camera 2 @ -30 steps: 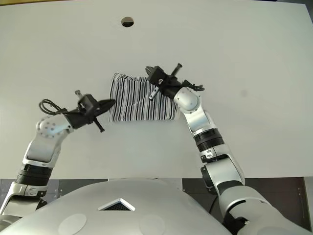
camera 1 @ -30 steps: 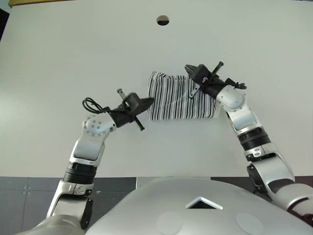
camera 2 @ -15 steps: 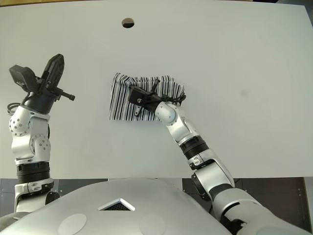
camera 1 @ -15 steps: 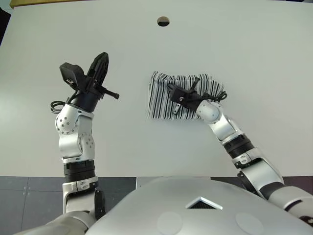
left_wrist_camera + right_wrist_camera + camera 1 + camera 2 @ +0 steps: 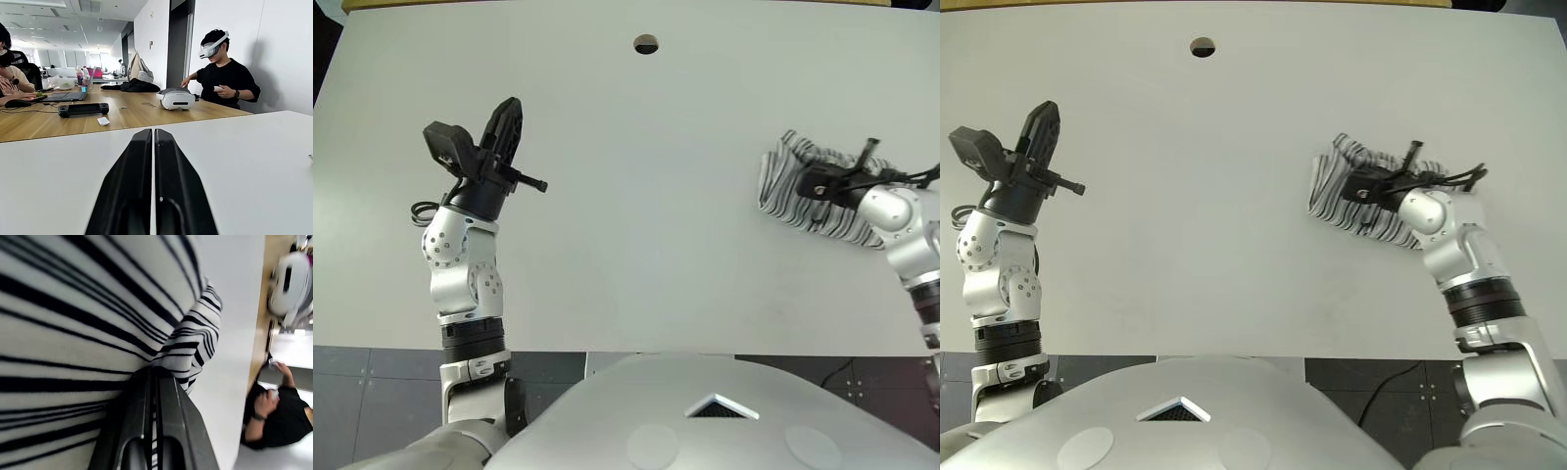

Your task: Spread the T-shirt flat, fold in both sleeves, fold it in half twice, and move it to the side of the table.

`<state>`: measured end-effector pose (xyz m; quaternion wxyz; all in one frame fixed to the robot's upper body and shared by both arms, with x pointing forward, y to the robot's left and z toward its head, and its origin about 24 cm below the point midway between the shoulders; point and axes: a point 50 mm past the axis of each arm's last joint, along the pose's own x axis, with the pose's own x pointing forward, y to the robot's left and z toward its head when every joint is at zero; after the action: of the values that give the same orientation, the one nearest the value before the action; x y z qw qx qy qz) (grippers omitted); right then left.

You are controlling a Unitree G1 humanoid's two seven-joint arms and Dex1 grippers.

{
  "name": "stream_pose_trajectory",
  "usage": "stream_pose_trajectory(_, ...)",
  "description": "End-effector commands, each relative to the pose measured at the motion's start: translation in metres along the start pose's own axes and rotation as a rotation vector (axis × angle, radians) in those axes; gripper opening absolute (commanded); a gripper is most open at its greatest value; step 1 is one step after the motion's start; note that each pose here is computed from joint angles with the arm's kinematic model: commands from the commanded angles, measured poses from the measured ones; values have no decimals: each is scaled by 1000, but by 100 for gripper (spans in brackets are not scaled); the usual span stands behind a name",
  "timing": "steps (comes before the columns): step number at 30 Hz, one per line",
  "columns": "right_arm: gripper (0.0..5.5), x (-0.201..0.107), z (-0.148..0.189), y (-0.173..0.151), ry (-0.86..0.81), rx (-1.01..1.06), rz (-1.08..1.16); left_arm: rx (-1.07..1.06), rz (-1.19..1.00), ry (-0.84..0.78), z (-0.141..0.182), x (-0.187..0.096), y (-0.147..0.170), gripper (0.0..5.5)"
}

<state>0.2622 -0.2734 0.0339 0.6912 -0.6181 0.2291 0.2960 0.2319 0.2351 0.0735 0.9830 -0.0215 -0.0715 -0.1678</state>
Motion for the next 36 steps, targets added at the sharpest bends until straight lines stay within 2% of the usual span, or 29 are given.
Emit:
stream_pose_trajectory(1,10,0,-15,19,53,10,52,-2,16,12,-4,-1,1,13)
stream_pose_trajectory(3,10,2,21,-4,-161,64,-179,17,37,45,-11,-3,1,13)
stream_pose_trajectory(5,10,-12,54,-25,-398,214,-445,76,74,87,-18,-9,0,13)
stream_pose_trajectory(6,10,-23,67,-28,-507,339,-568,120,97,104,-22,-15,-2,13)
stream_pose_trajectory(8,10,-43,76,-21,-622,552,-730,188,127,116,-25,-26,-7,13)
stream_pose_trajectory(11,10,-64,66,14,-621,918,-934,255,202,99,-27,-44,-12,13)
stream_pose_trajectory(14,10,-73,55,49,-528,1074,-1009,315,329,81,-30,-66,-8,13)
stream_pose_trajectory(18,10,-82,52,81,-496,1066,-1008,341,478,115,-41,-90,-2,13)
stream_pose_trajectory(21,10,-88,62,87,-530,984,-1019,310,446,133,-42,-92,-1,13)
stream_pose_trajectory(24,10,-98,63,98,-504,967,-1021,404,390,87,-34,-100,-13,13)
stream_pose_trajectory(27,10,-106,64,97,-505,887,-1047,454,397,77,-28,-113,-21,13)
stream_pose_trajectory(31,10,-120,66,108,-500,888,-1029,488,357,62,-22,-119,-30,13)
stream_pose_trajectory(36,10,-130,72,110,-495,769,-1022,519,389,30,-10,-127,-38,13)
